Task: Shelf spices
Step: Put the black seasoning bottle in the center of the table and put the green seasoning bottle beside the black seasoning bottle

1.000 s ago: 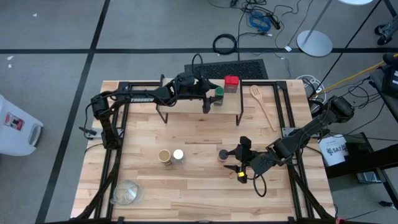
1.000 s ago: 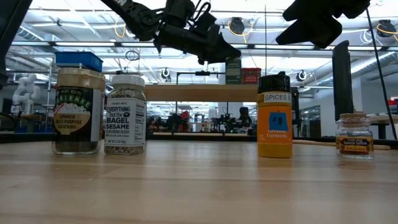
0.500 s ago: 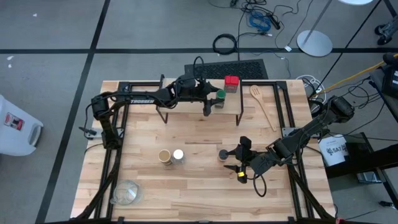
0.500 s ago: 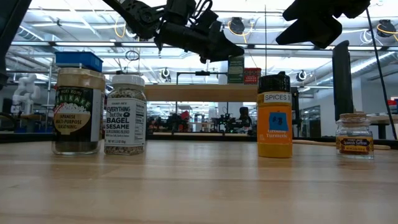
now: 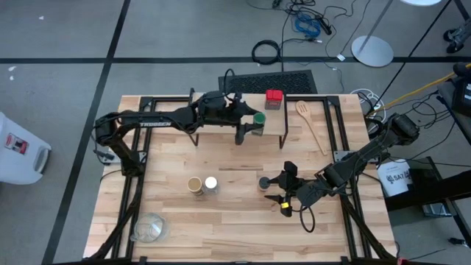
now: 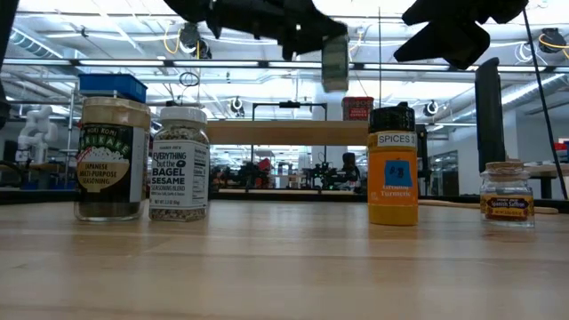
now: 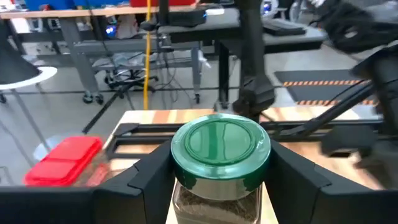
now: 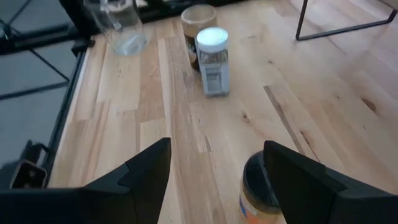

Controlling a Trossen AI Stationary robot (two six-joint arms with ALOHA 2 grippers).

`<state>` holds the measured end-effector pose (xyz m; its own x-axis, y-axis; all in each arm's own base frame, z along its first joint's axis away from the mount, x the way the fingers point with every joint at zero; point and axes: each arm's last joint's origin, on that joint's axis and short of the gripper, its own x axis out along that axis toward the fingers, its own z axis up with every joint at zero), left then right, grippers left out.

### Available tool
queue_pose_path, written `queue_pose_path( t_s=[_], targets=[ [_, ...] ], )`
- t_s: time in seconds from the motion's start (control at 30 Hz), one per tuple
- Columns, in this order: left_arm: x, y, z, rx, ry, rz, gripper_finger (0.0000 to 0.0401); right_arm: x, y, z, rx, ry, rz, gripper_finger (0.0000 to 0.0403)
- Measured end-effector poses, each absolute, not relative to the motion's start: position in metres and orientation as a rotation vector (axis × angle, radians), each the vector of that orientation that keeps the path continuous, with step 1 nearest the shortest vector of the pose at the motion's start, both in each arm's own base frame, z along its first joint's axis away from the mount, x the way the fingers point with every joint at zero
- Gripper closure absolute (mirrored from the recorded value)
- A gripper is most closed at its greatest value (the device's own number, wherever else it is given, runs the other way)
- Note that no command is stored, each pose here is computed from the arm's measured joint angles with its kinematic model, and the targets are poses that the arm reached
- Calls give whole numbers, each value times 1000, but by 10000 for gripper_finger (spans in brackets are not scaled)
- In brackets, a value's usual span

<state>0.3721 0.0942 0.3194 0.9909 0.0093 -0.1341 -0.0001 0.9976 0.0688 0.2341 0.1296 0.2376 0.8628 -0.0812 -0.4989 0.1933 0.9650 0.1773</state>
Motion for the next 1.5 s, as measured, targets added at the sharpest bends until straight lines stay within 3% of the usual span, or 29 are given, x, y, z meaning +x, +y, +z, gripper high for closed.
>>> queue_pose_path(
  t_s=[0.37,0.9,1.3,1.5],
  targets=[
    [375,34,321,-3,188,-135,186,234,127,260,305,362,-131,161],
    [376,-35,320,8,199,82,186,214,123,276,152,283,-257,157],
    [372,-61,321,22,187,93,186,212,123,275,43,286,-300,69],
    [371,-64,321,24,186,96,186,212,122,276,66,280,-304,56]
  ],
)
